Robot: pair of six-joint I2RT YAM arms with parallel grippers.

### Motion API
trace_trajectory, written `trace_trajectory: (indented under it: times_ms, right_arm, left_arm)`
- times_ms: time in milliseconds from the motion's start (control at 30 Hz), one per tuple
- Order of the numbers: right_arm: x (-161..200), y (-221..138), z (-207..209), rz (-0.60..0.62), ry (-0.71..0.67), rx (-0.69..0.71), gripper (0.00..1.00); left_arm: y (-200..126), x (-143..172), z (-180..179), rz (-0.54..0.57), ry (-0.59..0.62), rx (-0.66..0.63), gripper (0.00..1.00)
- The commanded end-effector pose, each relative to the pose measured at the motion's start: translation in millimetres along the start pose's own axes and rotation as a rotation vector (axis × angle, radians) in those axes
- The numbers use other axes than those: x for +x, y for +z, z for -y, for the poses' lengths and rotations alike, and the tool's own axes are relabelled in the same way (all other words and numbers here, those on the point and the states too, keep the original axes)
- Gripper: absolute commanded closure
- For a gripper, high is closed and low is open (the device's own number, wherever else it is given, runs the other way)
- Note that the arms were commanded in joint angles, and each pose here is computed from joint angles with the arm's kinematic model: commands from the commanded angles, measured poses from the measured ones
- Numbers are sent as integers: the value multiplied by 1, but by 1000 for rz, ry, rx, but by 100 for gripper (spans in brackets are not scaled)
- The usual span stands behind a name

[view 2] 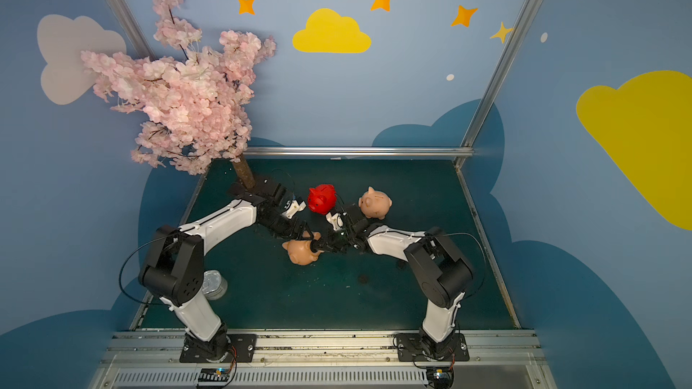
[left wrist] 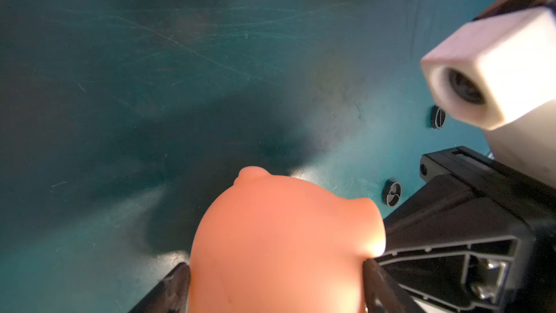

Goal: Close piggy banks
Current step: Hold the piggy bank at the center of the board.

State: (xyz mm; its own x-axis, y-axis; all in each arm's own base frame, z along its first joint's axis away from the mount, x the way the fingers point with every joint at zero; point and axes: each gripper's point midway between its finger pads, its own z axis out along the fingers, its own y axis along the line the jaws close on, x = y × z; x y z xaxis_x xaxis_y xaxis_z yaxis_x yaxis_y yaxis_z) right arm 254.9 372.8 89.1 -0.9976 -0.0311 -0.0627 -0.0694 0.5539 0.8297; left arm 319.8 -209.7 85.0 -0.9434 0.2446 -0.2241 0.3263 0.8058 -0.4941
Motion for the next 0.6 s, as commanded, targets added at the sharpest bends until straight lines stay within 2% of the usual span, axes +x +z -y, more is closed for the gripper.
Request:
trace_trajectory:
  times_ms: [0, 567]
  right_arm:
    - [15, 8, 2, -65, 34, 11, 100]
    - [15, 3, -1, -65, 55, 12, 100]
  left_arm:
    - [20, 31, -13, -123, -36, -60, 15]
    - [21, 30, -11, -128, -23, -80, 14]
